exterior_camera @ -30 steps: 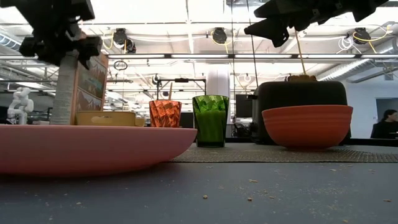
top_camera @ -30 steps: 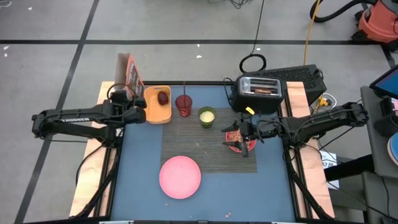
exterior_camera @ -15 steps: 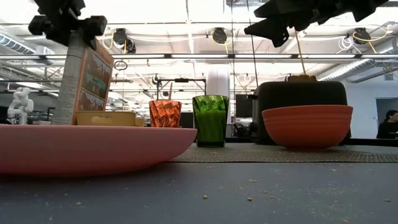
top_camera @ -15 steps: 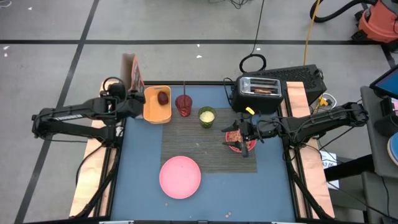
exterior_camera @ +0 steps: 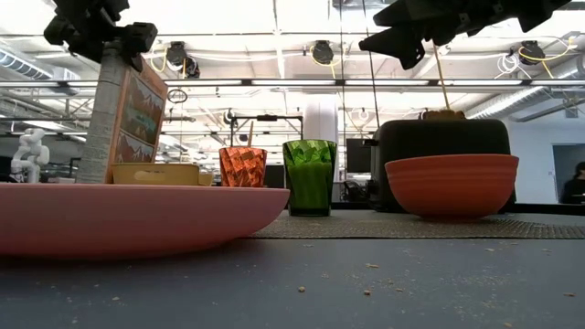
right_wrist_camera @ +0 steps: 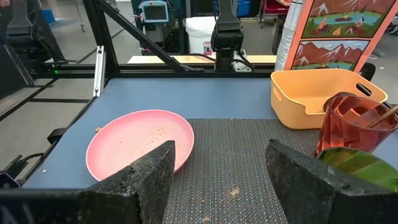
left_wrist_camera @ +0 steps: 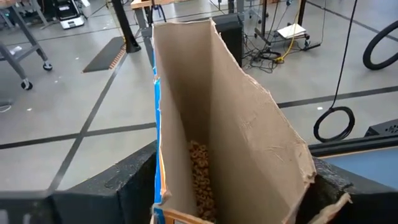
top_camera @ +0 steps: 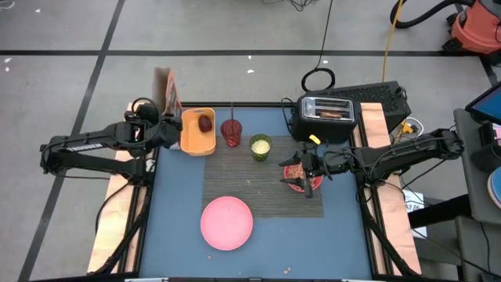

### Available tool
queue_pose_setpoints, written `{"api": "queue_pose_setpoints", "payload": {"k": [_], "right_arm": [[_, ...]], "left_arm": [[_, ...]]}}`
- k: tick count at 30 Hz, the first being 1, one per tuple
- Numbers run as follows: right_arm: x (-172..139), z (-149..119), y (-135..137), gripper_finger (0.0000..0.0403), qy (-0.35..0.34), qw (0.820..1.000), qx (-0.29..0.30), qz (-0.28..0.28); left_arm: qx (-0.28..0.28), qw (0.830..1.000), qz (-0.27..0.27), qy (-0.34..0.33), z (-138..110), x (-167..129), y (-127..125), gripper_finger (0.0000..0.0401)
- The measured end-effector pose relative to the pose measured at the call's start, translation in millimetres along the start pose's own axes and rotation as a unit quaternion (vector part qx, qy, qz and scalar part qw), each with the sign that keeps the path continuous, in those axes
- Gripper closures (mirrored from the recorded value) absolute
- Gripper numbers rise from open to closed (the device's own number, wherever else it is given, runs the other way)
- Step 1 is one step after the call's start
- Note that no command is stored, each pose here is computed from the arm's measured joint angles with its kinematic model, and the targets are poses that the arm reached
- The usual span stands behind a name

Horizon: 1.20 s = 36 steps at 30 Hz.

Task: Arrange a breakfast setting
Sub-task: Pour the cereal from the cereal box into the pink bowl, then adjust the light pink plate on the gray table placemat

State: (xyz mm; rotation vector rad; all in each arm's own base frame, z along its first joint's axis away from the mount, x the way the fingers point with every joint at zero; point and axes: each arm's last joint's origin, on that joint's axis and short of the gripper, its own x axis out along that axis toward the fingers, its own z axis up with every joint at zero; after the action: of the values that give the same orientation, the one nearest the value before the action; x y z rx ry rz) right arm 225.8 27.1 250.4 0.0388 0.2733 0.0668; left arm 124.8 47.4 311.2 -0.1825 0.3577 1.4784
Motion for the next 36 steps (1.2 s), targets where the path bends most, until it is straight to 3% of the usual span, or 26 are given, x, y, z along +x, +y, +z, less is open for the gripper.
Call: {"api": "queue_pose_setpoints", "payload": {"k": [12, 26, 36], "right_arm": [[0, 0, 0, 0.0161, 0.0, 1.0, 0.0, 0.0], [0, 0, 0, 0.0161, 0.0, 1.0, 0.0, 0.0], [0, 0, 0, 0.0161, 0.0, 1.0, 0.0, 0.0]], "left_arm": [[-0.005, 1.0, 0.004, -0.005, 0, 0, 0, 0.002], [-0.015, 0.999, 0.008, -0.039, 7, 0, -5, 0.0018], [0.017, 0.996, -0.015, -0.084, 26, -3, -19, 0.0018]]}}
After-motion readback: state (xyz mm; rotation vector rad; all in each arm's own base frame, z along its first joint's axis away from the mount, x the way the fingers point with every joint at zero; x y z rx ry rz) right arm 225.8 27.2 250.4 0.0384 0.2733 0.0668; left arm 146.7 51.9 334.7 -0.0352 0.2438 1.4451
